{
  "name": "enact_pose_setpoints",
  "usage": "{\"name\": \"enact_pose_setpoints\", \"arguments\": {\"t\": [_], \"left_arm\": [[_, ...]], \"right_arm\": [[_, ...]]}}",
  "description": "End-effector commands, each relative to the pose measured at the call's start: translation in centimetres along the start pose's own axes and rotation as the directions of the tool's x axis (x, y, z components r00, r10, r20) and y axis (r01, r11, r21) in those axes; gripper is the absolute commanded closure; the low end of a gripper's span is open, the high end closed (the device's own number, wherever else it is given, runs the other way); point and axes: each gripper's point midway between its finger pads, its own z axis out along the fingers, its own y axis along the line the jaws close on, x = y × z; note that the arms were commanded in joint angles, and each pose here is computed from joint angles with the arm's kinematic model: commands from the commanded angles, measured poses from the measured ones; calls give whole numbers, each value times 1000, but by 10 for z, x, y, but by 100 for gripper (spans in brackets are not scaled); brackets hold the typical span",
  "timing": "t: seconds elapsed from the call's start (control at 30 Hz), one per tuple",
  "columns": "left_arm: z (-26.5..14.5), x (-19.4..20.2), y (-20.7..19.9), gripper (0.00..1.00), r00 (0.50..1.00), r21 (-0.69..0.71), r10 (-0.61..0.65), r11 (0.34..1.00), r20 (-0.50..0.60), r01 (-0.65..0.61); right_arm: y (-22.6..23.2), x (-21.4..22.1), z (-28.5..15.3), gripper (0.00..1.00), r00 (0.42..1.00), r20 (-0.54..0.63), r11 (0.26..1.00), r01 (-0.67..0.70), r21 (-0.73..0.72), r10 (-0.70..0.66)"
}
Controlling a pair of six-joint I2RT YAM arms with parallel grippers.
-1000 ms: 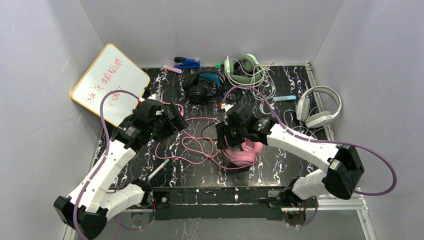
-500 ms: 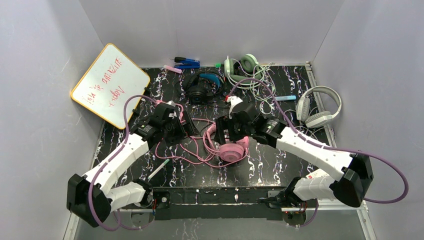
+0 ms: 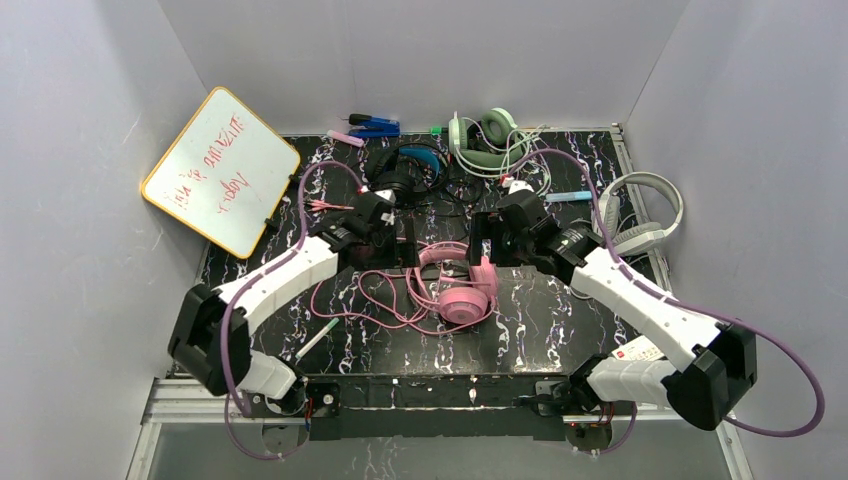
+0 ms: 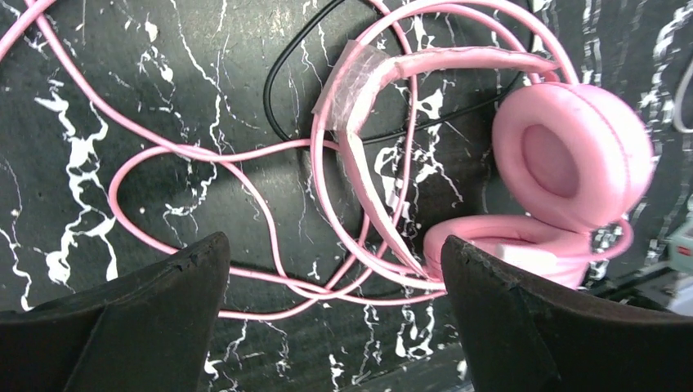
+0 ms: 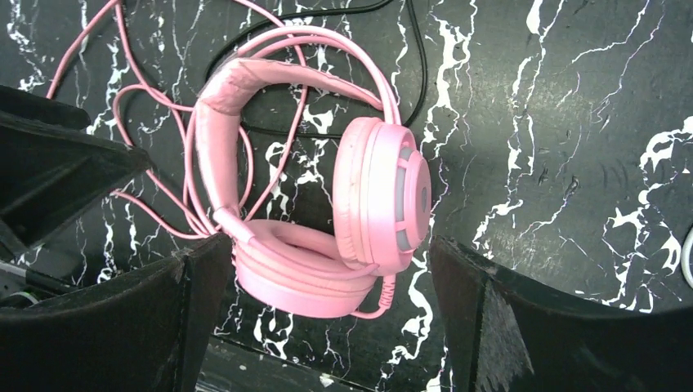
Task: Wrap the headphones
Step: Untie the headphones cable from the headphones.
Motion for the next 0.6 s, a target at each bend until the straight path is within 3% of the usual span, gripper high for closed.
{"name": "enact_pose_setpoints", "arguments": {"t": [0.0, 0.13, 0.57], "left_arm": [[11, -16, -2, 2, 992, -63, 117, 991, 37, -115], [20, -17, -10, 2, 989, -62, 146, 988, 26, -144], [43, -8, -18, 5, 979, -23, 205, 979, 13, -205]], "right_arm": [[-4, 3, 14, 1, 998, -45, 999, -31, 8, 31], [-10, 8, 26, 2, 997, -80, 999, -10, 41, 13], [-23, 44, 43, 28, 985, -168, 998, -40, 38, 46]]}}
